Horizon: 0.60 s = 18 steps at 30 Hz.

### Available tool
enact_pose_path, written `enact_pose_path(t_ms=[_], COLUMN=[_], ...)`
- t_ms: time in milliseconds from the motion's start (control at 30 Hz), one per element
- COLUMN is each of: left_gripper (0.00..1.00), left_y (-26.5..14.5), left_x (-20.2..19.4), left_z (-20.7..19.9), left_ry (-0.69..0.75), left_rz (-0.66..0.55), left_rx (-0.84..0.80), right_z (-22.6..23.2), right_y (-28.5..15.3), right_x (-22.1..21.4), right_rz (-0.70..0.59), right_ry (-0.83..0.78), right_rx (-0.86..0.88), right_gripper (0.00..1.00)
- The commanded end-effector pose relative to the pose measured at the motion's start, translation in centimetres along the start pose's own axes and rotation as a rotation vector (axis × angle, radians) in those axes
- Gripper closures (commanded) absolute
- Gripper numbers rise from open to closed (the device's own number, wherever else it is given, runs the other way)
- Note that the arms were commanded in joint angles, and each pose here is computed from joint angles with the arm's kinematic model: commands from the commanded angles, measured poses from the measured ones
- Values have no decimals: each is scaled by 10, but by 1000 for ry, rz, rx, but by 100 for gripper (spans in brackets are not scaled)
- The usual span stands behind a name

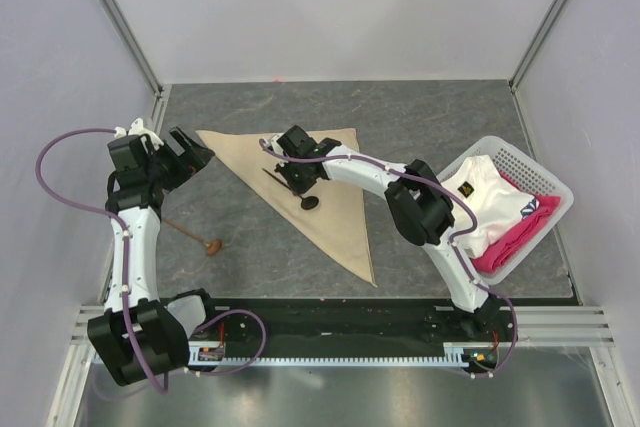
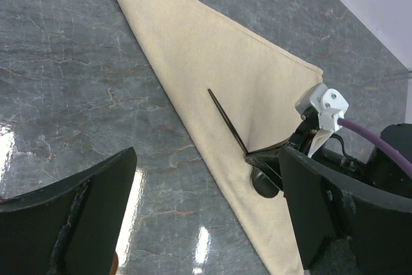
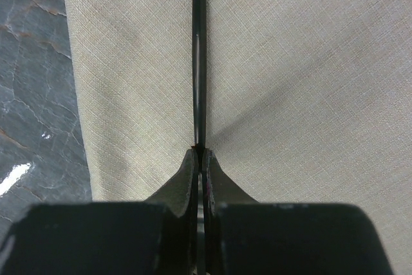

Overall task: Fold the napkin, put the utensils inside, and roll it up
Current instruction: Place the utensil onto the napkin

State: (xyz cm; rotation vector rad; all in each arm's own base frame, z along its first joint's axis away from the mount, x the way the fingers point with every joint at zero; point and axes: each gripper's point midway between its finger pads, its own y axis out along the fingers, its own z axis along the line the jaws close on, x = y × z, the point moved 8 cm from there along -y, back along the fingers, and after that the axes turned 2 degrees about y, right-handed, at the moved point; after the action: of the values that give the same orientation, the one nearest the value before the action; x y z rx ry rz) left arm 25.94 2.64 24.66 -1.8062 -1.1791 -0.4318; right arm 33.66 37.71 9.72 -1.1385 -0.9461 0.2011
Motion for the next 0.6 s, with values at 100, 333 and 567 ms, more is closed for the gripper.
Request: enact_pose_path(t_ms=[100, 333, 567], left_gripper=[1, 1, 7], left_y=[1, 6, 3], left_x=[2, -2, -22], left_z=[0, 16, 53], left_ry=[26, 23, 18], left_rz=[-12, -14, -7], left_rx=[-17, 95, 384], right_z=[-2, -1, -7], right_y=[3, -19, -80], right_x=[3, 15, 32], right_rz=[-23, -71, -200], right_ry=[11, -7, 5], right_rx=[-9, 0, 25], right_gripper=[93, 51, 43])
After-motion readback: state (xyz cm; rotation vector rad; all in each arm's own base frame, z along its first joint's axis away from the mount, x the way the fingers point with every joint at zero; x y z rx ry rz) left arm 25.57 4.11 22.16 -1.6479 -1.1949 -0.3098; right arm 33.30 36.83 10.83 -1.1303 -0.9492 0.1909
